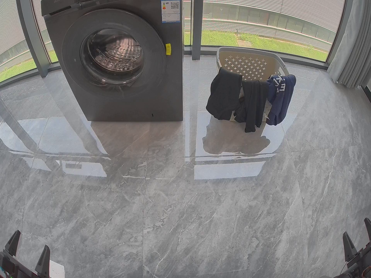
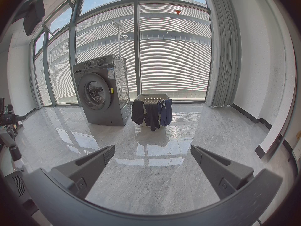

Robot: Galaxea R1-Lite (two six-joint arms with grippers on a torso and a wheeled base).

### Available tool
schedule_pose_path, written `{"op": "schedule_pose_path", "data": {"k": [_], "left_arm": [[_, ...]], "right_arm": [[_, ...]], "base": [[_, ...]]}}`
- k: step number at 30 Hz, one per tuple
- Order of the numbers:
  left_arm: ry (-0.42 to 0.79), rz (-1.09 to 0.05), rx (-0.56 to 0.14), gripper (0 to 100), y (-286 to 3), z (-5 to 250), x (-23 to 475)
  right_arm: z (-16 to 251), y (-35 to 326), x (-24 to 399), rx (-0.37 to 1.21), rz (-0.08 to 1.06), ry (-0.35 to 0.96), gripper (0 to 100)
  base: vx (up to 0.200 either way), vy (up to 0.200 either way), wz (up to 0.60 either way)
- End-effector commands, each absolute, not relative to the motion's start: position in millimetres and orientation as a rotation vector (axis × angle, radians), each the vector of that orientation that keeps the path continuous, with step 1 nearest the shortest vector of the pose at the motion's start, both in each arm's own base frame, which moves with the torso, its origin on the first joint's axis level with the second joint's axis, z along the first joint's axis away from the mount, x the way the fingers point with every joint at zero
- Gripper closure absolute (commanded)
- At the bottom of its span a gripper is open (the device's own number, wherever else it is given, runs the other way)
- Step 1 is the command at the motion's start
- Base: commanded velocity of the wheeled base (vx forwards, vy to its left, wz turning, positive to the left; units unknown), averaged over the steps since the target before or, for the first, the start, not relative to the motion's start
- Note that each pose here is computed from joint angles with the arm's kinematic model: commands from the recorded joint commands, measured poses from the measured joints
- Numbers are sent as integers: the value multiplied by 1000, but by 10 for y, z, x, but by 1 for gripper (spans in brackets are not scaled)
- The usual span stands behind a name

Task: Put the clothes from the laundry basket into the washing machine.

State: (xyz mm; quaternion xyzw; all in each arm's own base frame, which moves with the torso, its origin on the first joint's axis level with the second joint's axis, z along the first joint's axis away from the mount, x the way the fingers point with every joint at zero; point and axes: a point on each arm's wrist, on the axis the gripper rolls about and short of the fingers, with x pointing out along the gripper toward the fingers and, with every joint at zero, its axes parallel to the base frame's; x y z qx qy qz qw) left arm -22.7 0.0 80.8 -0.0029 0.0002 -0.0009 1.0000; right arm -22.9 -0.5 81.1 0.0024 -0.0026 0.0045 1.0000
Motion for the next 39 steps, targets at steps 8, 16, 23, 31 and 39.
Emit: {"op": "schedule_pose_path", "data": {"k": [8,16,23,31,39], "left_arm": [[5,0,-8,0,1,756,-225],[5,0,-8,0,1,756,-225],[5,-2,3,0,0,756,-225],[5,-2,-2,0,0,756,-225],[5,0,-3,0,1,756,-225]], "right_arm": [[760,-6,-228,5,9,-5,0],[760,-6,-228,5,9,-5,0],[760,-5,-228,5,11,-5,0],[760,-5,-228,5,11,-5,0],[760,-5,-228,5,11,-5,0]], "base": [[200,0,0],[200,0,0],[86,0,0],[0,0,0],[200,0,0]]}}
